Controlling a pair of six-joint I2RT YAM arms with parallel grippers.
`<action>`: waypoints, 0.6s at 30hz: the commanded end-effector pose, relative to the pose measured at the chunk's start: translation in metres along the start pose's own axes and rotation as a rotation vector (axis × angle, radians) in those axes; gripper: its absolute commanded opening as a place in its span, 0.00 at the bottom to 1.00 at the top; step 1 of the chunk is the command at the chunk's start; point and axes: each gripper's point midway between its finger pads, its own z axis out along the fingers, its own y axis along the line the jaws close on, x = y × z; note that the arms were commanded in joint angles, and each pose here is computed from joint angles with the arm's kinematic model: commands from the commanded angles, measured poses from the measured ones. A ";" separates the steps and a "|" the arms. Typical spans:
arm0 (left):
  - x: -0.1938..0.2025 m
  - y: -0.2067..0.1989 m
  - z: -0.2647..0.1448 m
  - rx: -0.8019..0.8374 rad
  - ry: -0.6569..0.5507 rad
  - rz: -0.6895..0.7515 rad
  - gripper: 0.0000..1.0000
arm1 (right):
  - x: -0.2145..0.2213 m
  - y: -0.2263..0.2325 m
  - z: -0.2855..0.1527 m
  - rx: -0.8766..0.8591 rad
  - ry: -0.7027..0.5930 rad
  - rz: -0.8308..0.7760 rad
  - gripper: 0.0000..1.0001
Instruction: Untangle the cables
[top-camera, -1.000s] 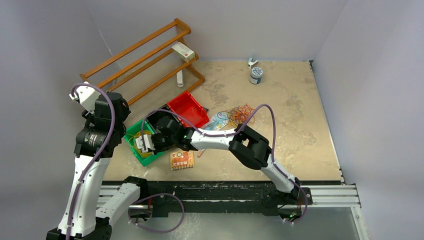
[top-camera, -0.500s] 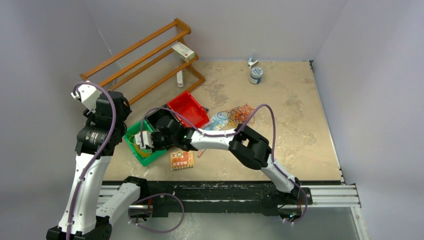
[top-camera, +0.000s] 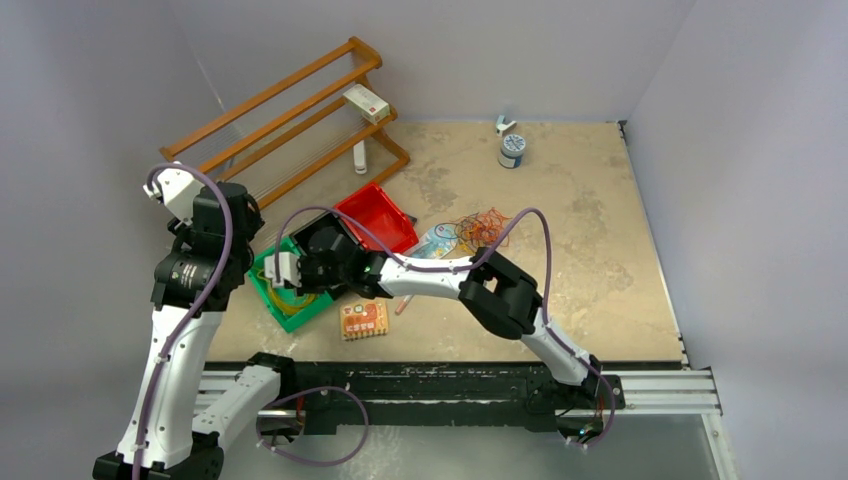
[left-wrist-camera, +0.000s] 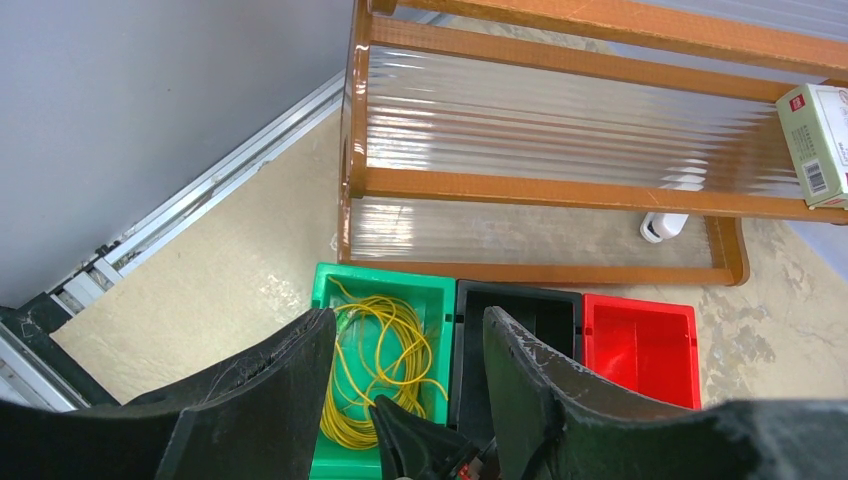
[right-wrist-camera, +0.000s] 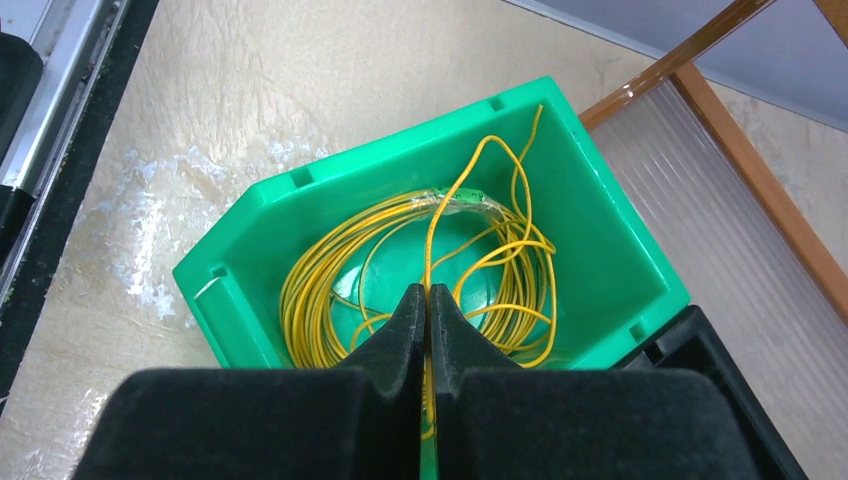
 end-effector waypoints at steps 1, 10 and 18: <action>-0.006 -0.002 0.000 0.008 -0.024 -0.021 0.56 | -0.019 -0.004 0.001 0.005 -0.035 -0.008 0.00; -0.005 0.002 -0.001 0.004 -0.025 -0.026 0.56 | -0.007 0.011 0.004 -0.069 -0.002 0.003 0.00; -0.003 0.001 -0.001 0.006 -0.020 -0.025 0.56 | -0.003 0.013 0.004 -0.083 0.014 -0.001 0.06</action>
